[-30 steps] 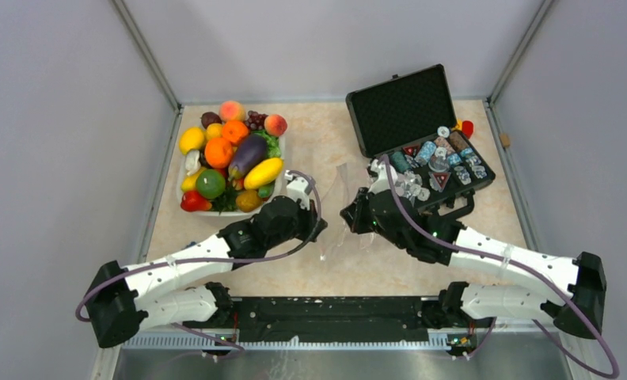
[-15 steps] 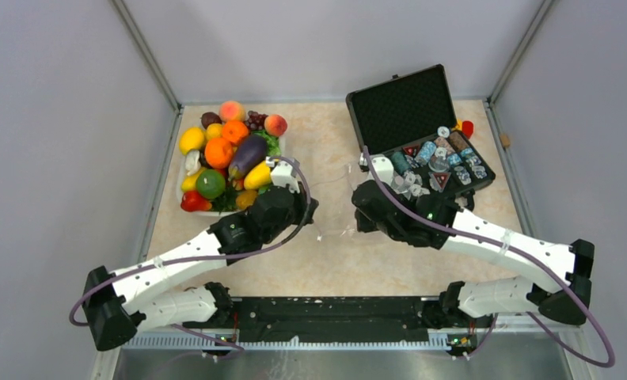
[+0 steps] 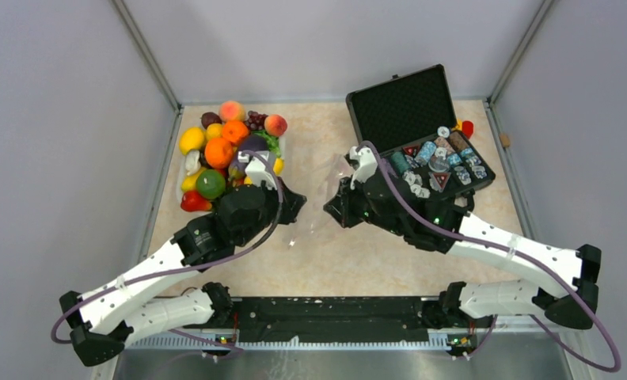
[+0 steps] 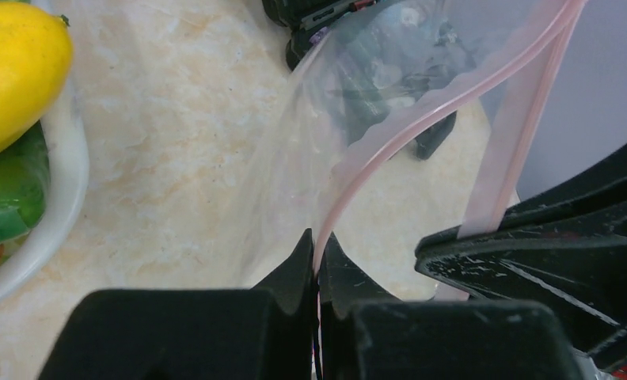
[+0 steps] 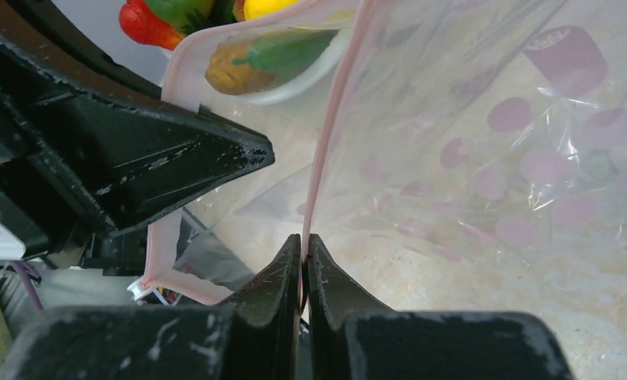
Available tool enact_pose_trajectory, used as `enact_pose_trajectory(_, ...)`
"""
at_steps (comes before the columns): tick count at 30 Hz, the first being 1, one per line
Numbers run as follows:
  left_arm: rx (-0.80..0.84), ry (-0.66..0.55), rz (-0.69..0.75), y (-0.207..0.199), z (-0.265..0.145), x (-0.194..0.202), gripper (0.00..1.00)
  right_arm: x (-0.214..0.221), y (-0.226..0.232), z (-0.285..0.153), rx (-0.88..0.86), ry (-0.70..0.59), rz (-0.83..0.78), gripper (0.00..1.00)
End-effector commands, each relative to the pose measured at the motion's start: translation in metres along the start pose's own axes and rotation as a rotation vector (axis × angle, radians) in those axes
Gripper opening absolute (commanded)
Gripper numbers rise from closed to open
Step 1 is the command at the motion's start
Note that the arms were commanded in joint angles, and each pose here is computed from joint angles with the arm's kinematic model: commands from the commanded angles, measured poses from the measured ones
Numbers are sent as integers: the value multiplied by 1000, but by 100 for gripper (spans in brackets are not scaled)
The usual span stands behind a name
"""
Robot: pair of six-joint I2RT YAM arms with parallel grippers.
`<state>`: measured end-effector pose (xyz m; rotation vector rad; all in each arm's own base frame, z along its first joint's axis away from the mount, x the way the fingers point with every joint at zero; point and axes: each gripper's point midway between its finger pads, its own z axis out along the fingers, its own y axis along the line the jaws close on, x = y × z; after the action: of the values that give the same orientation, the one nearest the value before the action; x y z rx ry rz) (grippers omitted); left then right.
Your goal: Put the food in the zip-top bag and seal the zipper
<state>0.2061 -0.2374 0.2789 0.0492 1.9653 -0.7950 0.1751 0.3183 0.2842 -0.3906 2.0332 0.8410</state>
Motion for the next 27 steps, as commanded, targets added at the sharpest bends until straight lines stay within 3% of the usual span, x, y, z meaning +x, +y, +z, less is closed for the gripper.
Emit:
enact_pose_trajectory(1, 7, 35, -39, -1, -5, 8, 0, -19, -4, 12, -28, -18, -19, 4)
enact_pose_trajectory(8, 96, 38, -62, -23, 15, 11, 0, -31, -72, 10, 217, -20, -34, 3)
enact_pose_trajectory(15, 108, 45, -84, -33, 43, 19, 0, -35, -64, 0, 174, -24, -16, 2)
enact_pose_trajectory(24, 175, 58, -166, -51, 66, 29, 0, -26, -78, -7, 231, -63, 75, 24)
enact_pose_trajectory(27, 159, 67, -197, -48, 69, 36, 0, -20, -76, 3, 208, -85, 155, 26)
